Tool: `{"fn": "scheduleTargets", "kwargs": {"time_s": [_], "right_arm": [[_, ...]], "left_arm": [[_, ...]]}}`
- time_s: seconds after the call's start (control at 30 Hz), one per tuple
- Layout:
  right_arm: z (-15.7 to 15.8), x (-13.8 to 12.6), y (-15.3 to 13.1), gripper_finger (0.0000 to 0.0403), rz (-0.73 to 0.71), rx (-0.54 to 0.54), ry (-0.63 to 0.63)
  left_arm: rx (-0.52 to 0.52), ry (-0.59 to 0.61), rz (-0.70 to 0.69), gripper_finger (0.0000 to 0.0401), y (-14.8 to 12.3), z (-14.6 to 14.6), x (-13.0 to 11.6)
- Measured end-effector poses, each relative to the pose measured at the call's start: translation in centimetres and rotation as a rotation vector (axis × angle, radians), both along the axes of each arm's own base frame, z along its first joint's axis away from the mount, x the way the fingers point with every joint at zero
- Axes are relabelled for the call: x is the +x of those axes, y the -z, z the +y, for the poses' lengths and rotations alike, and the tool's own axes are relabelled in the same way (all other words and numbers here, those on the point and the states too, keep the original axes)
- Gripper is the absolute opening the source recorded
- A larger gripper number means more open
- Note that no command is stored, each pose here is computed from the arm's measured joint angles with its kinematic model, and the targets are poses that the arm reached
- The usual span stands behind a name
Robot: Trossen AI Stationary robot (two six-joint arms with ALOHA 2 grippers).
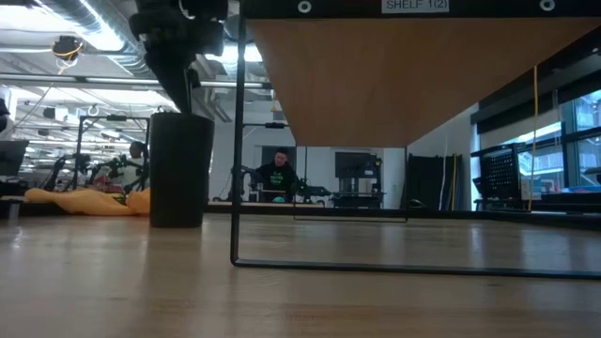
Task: Stack small to large cups/mugs on shelf
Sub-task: Put the black cup on the shelf
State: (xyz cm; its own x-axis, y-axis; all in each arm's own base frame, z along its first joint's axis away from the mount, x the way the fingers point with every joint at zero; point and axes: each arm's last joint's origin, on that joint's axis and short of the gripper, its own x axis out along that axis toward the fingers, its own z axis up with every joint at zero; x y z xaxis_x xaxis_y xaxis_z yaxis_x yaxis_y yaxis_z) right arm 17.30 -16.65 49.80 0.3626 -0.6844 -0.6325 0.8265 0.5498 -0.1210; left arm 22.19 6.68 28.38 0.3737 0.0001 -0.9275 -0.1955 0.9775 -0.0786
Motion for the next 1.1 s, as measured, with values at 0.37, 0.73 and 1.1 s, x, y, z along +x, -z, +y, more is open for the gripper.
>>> {"fn": "scheduleTargets", "kwargs": {"time_s": [0.37,0.73,1.1], "right_arm": [[0.1,-0.1,0.2,0.0145,0.019,0.017,0.001],[0.1,-0.1,0.2,0.0145,0.023,0.020,0.001],[0.1,-0.1,0.2,0.0145,0.025,0.018,-0.001]], "left_arm": [[-0.012,0.000,0.035,0.0136,0.8,-1.0,1.0],[-0.032,0.000,0.019,0.0137,0.7,-2.5,1.5],[0.008,-0.016,0.080,0.0134,2.4,-2.0,2.9]]}}
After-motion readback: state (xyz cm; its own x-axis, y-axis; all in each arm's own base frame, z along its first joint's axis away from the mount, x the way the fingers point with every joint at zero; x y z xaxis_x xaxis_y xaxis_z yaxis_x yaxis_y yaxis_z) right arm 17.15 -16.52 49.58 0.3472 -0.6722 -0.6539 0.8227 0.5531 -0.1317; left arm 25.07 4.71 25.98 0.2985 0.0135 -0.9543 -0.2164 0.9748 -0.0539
